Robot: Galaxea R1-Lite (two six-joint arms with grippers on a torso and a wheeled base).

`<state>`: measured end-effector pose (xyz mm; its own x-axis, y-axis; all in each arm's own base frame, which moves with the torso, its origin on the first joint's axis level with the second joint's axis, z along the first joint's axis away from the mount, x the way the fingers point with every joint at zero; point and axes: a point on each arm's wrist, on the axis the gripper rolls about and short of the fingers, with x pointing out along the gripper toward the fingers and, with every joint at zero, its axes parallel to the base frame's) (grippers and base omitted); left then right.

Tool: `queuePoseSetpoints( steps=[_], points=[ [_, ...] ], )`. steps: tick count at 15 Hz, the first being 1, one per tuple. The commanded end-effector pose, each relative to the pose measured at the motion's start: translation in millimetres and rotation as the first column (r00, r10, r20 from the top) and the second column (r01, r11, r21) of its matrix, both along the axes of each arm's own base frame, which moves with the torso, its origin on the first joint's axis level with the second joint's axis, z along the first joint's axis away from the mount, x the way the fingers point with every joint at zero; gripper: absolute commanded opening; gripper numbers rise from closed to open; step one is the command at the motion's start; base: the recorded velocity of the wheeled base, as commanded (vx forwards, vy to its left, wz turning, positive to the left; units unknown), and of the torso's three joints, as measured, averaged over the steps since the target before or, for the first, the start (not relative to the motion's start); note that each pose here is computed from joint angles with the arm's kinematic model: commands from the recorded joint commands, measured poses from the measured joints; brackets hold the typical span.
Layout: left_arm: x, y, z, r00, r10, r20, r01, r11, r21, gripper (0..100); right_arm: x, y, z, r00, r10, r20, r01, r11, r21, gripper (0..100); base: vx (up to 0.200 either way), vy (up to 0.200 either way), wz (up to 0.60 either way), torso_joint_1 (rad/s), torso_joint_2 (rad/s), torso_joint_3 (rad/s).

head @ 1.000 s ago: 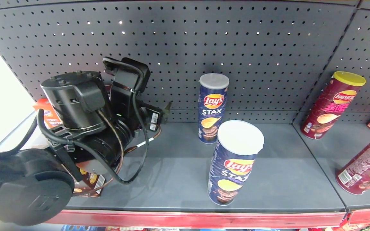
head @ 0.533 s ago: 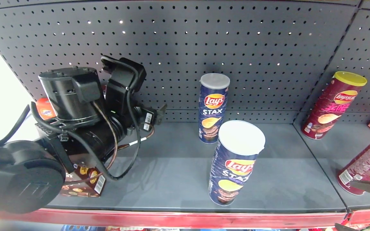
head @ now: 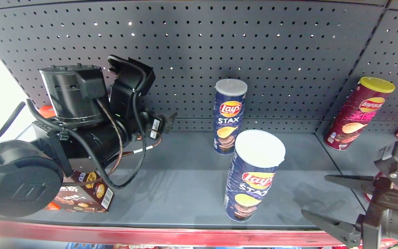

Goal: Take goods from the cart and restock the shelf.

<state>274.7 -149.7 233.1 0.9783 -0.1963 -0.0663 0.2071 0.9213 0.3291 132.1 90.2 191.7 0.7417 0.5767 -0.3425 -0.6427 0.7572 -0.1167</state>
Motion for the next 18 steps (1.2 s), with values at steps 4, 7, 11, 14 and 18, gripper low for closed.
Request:
queuePoseSetpoints(
  steps=[4,7,11,14,18],
  points=[
    [2.9,6.2,1.5,1.0,0.024,0.005,-0.024,1.0,-0.007,100,26.0,20.6,-7.6,0.998,-0.016,-0.056,0.013,0.998,-0.055,100,0.0,0.0,0.0,0.0,0.0,0.0],
    [4.9,10.6,0.9,0.999,0.039,0.005,-0.039,0.999,-0.007,100,38.5,29.5,-6.5,0.998,-0.018,-0.064,0.014,0.998,-0.062,100,0.0,0.0,0.0,0.0,0.0,0.0],
    [6.6,9.7,0.7,0.999,0.04,0.02,-0.039,0.999,-0.016,100,50.0,38.8,-4.1,0.998,-0.014,-0.064,0.01,0.998,-0.065,100,0.0,0.0,0.0,0.0,0.0,0.0],
    [8.1,9.5,1.2,0.999,0.041,0.023,-0.041,0.999,-0.017,100,55.0,44.0,-4.6,0.998,-0.008,-0.069,0.003,0.998,-0.068,100,0.0,0.0,0.0,0.0,0.0,0.0],
    [10.4,14.2,0.4,0.998,0.056,0.028,-0.056,0.998,-0.02,100,57.9,52.3,-8.0,0.997,0.011,-0.082,-0.018,0.997,-0.079,100,0.0,0.0,0.0,0.0,0.0,0.0]
  ],
)
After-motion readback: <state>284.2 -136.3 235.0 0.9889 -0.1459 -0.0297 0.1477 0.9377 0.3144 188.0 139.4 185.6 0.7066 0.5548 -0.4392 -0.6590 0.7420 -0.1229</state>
